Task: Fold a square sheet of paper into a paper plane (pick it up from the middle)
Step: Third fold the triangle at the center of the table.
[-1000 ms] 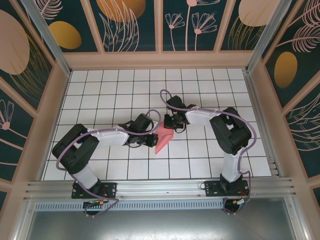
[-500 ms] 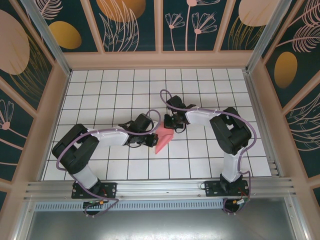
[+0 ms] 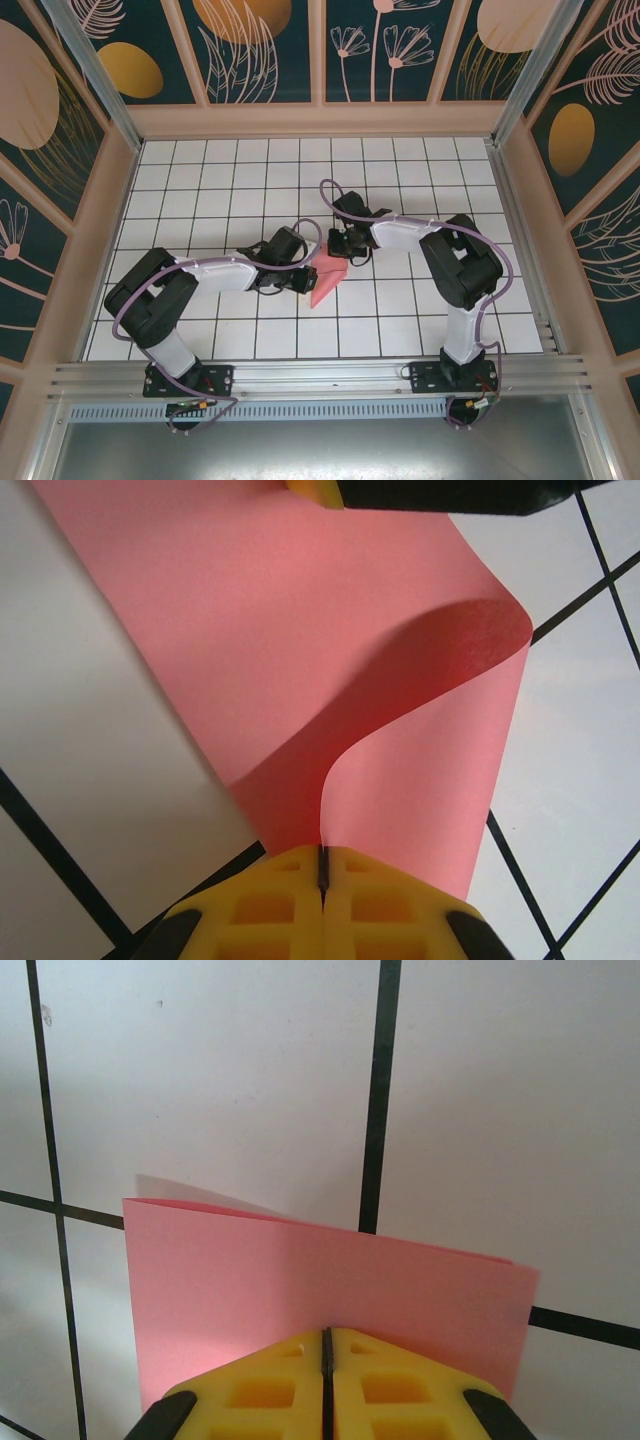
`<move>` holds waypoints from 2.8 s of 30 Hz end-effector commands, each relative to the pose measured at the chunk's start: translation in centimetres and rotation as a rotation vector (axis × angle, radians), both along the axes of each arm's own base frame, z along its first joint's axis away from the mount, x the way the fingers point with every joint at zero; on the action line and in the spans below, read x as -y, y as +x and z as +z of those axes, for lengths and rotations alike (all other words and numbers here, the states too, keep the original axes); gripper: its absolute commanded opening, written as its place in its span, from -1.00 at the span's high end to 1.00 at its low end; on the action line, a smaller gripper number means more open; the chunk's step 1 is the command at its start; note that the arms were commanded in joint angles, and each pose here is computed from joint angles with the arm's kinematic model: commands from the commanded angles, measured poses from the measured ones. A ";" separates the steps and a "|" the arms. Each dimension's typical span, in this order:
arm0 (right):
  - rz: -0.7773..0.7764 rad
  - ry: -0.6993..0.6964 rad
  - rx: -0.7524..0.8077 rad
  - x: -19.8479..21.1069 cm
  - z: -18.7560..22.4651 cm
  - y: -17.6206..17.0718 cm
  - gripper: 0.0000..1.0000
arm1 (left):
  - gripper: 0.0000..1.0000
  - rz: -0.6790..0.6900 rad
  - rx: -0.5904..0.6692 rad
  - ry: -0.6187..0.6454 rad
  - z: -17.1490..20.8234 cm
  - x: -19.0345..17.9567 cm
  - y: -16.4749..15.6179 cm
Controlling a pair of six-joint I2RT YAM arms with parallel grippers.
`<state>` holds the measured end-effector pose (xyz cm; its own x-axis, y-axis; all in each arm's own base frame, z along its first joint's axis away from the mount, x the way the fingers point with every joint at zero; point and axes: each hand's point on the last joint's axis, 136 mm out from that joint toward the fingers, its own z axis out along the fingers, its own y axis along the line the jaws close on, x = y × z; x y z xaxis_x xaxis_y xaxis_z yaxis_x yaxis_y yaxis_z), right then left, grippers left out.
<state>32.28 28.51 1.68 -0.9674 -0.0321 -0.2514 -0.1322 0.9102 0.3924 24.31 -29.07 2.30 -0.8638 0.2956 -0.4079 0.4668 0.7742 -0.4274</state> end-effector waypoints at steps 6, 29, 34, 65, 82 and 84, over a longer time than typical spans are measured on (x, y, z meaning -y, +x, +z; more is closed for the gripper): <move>-0.016 -0.091 -0.065 1.4 -2.9 -1.4 0.79 | 0.98 0.022 -0.011 0.006 -0.6 -0.3 0.1; -0.016 -0.087 -0.075 1.2 -3.1 -1.7 0.78 | 0.99 0.019 -0.016 0.024 -1.5 -0.5 0.0; -0.018 -0.088 -0.074 1.1 -3.1 -1.6 0.78 | 0.99 0.023 -0.018 0.024 -1.7 -0.6 0.0; -0.155 0.576 0.017 -2.6 7.3 -12.5 0.91 | 1.00 0.018 -0.032 -0.018 -1.5 0.0 -0.3; -0.116 0.531 -0.075 -5.7 3.7 -14.4 0.95 | 1.00 0.012 -0.051 -0.004 -2.4 -0.1 -0.5; -0.115 0.525 -0.082 -5.7 3.4 -14.4 0.95 | 1.00 0.008 -0.053 -0.003 -2.4 -0.1 -0.6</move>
